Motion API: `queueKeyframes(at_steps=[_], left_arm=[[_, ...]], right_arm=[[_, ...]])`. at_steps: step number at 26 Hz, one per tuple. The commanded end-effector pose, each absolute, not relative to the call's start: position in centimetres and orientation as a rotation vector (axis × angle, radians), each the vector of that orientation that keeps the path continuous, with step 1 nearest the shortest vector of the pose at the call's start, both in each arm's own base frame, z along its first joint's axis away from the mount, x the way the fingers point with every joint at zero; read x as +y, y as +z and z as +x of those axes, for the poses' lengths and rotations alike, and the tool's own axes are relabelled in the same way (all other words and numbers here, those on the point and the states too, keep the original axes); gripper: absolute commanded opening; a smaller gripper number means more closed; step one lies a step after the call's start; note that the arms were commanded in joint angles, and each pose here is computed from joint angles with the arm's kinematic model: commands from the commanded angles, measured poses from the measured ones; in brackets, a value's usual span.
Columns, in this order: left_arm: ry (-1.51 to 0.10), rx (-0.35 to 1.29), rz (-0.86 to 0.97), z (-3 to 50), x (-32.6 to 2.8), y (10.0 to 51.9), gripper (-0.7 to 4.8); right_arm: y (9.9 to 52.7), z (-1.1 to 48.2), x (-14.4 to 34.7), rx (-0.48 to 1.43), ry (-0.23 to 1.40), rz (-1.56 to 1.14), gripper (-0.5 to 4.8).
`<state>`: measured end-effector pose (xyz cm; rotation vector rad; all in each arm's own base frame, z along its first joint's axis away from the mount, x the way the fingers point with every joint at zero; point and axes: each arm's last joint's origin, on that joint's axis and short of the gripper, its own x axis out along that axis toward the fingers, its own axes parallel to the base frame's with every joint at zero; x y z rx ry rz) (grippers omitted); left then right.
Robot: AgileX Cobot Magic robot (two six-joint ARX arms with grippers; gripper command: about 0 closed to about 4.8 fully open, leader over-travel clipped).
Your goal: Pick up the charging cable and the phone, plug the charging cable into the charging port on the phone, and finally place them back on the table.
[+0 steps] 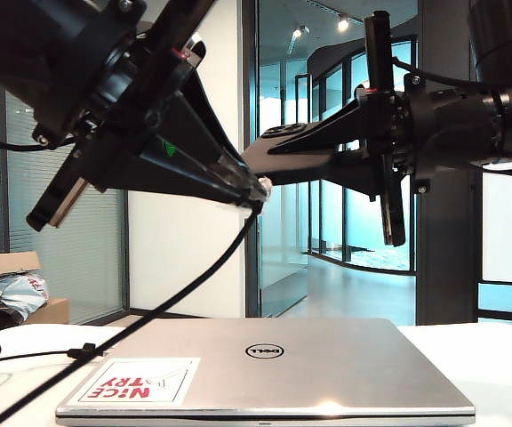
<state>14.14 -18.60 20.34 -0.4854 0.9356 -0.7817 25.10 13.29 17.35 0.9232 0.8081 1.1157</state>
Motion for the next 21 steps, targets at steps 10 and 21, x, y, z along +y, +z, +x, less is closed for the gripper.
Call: queueKeyframes(at_steps=[10,21], left_arm=[[-0.777,0.928,-0.474,14.14,-18.54,20.4,-0.06],[-0.778,0.928,-0.474,14.14,-18.54,20.41,-0.06]], right_arm=[[17.86,25.88,13.0,0.77,1.185,0.875,-0.06],[17.45,26.01,13.03,0.78,1.166,0.883,-0.06]])
